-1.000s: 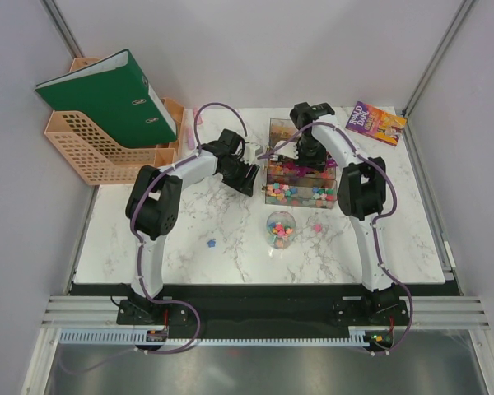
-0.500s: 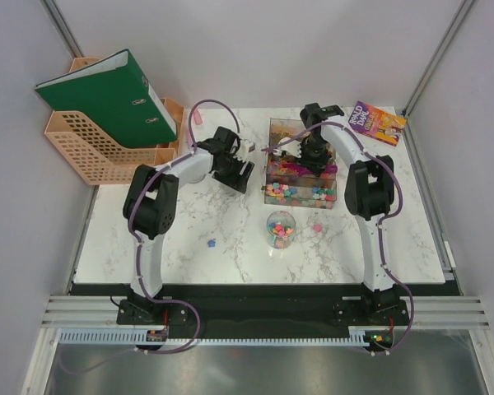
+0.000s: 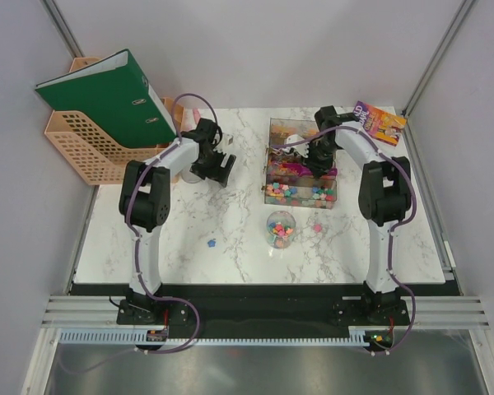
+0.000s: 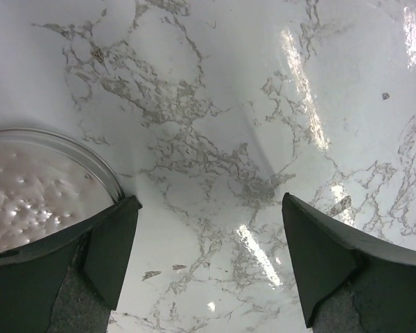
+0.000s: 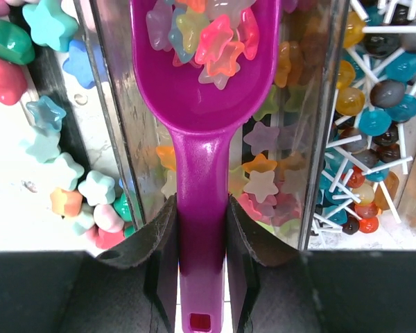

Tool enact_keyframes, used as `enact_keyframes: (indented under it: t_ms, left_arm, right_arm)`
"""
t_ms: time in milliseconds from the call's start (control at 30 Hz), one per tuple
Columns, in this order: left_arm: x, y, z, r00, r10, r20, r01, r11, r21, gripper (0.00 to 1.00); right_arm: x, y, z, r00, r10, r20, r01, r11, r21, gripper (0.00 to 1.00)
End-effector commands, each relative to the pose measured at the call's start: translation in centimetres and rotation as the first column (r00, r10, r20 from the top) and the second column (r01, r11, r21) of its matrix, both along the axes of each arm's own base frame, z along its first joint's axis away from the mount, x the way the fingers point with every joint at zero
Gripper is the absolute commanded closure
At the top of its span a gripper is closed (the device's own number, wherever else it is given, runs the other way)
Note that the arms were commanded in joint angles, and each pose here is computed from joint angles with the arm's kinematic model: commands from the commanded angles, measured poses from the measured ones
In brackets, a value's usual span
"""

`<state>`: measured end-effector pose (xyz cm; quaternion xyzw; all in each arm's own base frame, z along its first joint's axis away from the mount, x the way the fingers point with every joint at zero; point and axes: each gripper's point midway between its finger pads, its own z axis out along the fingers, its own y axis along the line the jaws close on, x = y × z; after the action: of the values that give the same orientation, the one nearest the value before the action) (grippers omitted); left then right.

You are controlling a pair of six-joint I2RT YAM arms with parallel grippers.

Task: Pack the candies
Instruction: Scoop the fake candies from the storage box.

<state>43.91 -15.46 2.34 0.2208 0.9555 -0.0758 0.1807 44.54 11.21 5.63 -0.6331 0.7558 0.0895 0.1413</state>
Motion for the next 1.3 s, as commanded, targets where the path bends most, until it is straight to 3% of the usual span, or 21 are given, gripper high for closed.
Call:
enact_keyframes:
  t_ms: [0,100,300,600,867,1267]
  left_arm:
    - [-0.3,0.7,-0.1,0.999,-0.035,-0.018,0.036,0.998,0.046,0.09]
    - [0.0,0.9,0.4,0.999,-0.043,0.002,0.043,0.997,0.068,0.08]
    - [0.6,3.4,1.1,0.997,-0.050,0.053,0.038,0.975,0.220,0.08]
    - [0.8,2.9,2.2,0.995,-0.066,0.075,0.050,0.980,0.194,0.09]
    - [0.4,2.6,3.3,0.988,-0.121,0.093,0.101,0.975,0.199,0.09]
    - [1.2,1.5,6.1,0.978,-0.142,0.151,0.116,0.979,0.165,0.07]
  right_arm:
    - [-0.2,2.4,2.7,0.998,0.008,0.061,-0.018,0.988,0.155,1.00]
    - [-0.3,2.6,3.8,0.996,0.004,0.094,-0.022,0.981,0.191,1.00]
    - [-0.8,2.1,5.7,0.991,-0.017,0.133,-0.013,0.975,0.221,1.00]
    - [-2.7,1.1,5.8,0.994,-0.023,0.111,-0.005,0.970,0.245,1.00]
    - [-4.8,1.2,4.6,0.998,-0.011,0.057,-0.013,0.922,0.388,1.00]
    - [-7.2,-1.0,5.9,0.993,-0.044,0.112,-0.010,0.898,0.439,1.00]
